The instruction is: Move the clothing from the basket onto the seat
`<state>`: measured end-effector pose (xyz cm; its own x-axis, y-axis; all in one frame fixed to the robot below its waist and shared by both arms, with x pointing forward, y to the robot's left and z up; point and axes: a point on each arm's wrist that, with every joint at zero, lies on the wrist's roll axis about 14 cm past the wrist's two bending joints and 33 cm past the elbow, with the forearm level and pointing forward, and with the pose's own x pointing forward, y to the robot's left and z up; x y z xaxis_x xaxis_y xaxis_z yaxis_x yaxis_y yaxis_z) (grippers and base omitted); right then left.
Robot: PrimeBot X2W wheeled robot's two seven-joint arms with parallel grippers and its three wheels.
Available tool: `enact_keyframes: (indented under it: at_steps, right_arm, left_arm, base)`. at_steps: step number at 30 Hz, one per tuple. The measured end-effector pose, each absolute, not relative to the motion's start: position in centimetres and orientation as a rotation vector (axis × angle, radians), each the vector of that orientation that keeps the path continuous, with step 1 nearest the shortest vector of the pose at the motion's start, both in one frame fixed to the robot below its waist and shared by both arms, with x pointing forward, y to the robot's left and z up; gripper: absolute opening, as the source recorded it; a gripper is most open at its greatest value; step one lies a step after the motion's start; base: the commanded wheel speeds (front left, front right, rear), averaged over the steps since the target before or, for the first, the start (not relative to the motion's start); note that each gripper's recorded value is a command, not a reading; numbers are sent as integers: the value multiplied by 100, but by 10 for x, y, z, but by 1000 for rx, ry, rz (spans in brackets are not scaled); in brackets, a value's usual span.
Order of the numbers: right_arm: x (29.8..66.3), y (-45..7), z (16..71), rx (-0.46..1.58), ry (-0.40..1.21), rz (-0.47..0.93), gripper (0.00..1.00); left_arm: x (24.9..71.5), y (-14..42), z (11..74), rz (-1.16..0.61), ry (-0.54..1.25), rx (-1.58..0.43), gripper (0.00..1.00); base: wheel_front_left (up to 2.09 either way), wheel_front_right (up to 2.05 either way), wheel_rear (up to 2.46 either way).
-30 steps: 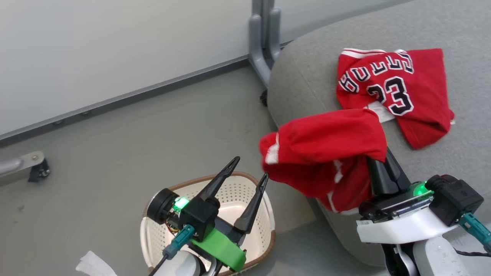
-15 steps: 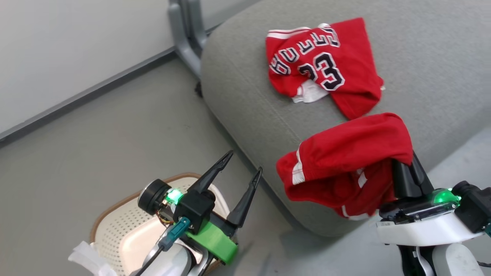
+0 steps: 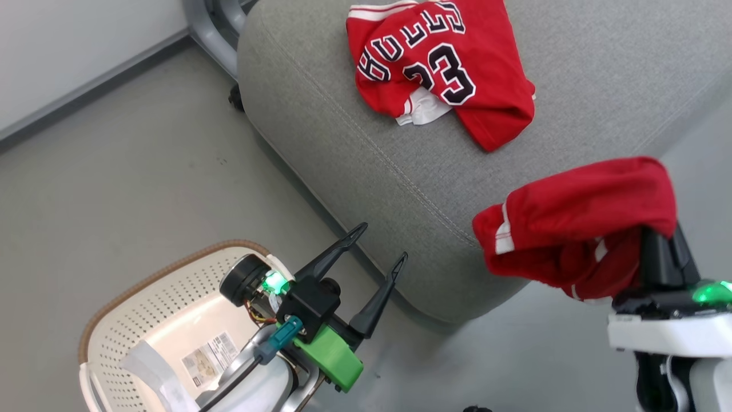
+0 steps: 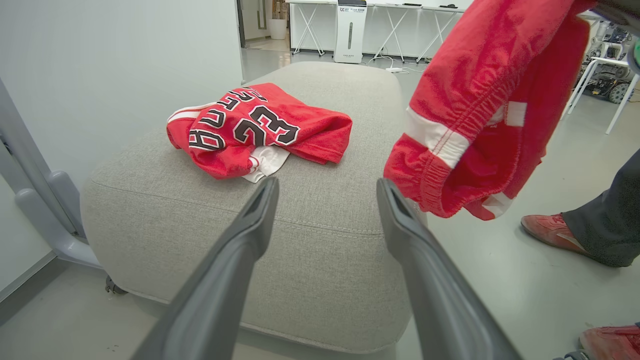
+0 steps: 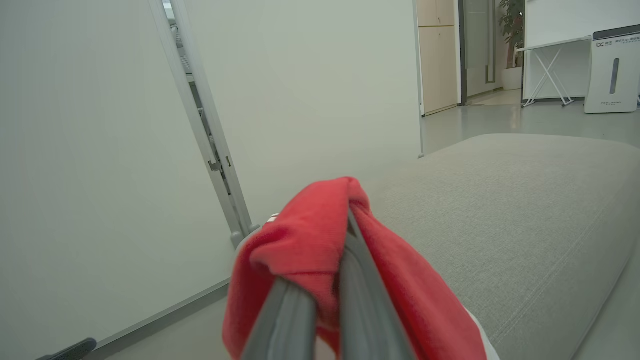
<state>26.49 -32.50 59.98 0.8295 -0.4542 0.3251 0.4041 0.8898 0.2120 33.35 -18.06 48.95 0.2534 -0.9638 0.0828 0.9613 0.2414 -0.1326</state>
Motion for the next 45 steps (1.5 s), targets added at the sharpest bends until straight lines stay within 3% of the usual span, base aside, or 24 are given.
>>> enact_keyframes:
  at_steps: [11, 19, 24, 30, 31, 32, 33, 39, 45]
  right_arm:
    - [341, -374, 673, -88, -558, -489, 0]
    - [430, -396, 720, -283, -645, -429, 0]
    - [494, -399, 679, -235, -559, -408, 0]
    - [553, -374, 577, -110, -349, -343, 0]
    - [558, -368, 556, -82, -309, -337, 11]
    - [560, -363, 536, -62, -266, -334, 74]
    - [559, -361, 521, -49, -235, -339, 100]
    - [533, -325, 460, 16, -96, -309, 100]
    - [475, -293, 439, 8, 13, -245, 100]
  left_arm:
    - [363, -178, 458, -1315, 60, -169, 100]
    - [399, -156, 429, -1228, 85, -200, 100]
    - [419, -132, 404, -1154, 119, -194, 100]
    - [433, -106, 379, -1063, 159, -197, 100]
    - [433, -102, 375, -1049, 170, -197, 100]
    - [434, -98, 371, -1033, 178, -199, 100]
    - [434, -96, 369, -1023, 183, -203, 100]
    - [437, -80, 366, -950, 208, -208, 100]
    - [427, -70, 378, -879, 229, -232, 100]
  base:
    - [0, 0, 0]
    - [0, 0, 0]
    - [0, 0, 0]
    - [0, 0, 0]
    - [0, 0, 0]
    - [0, 0, 0]
    - [0, 0, 0]
    - [0, 0, 0]
    - [0, 0, 0]
